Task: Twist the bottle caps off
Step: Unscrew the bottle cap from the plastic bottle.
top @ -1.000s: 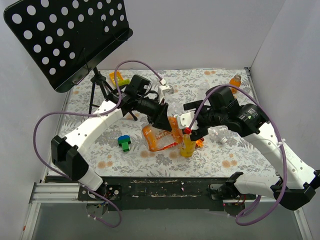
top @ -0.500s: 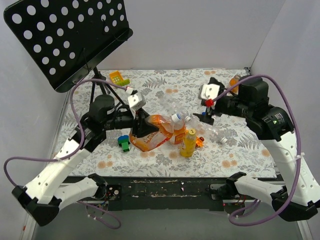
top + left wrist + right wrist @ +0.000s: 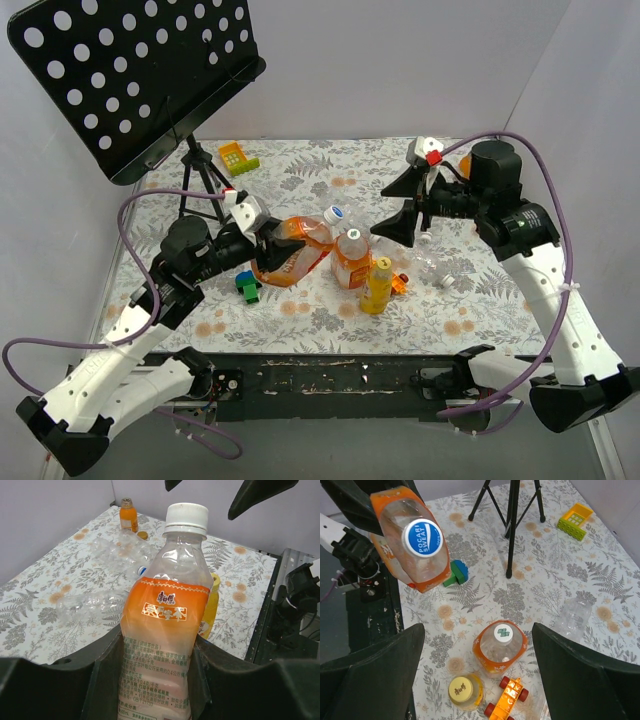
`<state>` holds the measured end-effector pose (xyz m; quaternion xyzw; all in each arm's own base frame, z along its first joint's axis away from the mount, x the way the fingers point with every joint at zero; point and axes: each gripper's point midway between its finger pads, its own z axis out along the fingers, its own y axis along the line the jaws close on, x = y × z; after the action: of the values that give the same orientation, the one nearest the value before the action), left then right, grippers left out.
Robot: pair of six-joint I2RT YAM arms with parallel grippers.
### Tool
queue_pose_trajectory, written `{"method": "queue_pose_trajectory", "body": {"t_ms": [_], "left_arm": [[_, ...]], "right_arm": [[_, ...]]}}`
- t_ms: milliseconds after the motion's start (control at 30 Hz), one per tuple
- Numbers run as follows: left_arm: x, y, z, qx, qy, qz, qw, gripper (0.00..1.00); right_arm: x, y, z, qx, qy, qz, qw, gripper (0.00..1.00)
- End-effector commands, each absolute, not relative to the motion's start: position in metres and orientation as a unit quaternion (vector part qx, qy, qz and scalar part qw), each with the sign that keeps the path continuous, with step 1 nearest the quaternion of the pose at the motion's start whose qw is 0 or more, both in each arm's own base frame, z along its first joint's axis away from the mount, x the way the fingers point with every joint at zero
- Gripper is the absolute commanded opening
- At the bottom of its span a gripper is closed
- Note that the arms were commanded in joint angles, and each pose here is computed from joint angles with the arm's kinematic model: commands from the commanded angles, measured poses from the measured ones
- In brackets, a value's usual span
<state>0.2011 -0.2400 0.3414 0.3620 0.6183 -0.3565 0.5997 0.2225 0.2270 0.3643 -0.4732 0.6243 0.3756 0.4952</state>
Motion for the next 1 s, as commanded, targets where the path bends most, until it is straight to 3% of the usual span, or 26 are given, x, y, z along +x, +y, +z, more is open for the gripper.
{"method": "queue_pose_trajectory", "body": {"t_ms": [0,967], "left_arm": [[0.21,-0.235,0.354,0.363,0.6,-0.329,0.633,0.0],[0.245,-0.24,0.367,0.358,0.594,-0.276,0.665,0.0]], "right_arm": [[0.211,0.231,0.406,-0.472,0.579,0.425,0.511,0.94],[0.238,0.24,0.401,-0.438,0.596,0.504,0.446,0.93]]}}
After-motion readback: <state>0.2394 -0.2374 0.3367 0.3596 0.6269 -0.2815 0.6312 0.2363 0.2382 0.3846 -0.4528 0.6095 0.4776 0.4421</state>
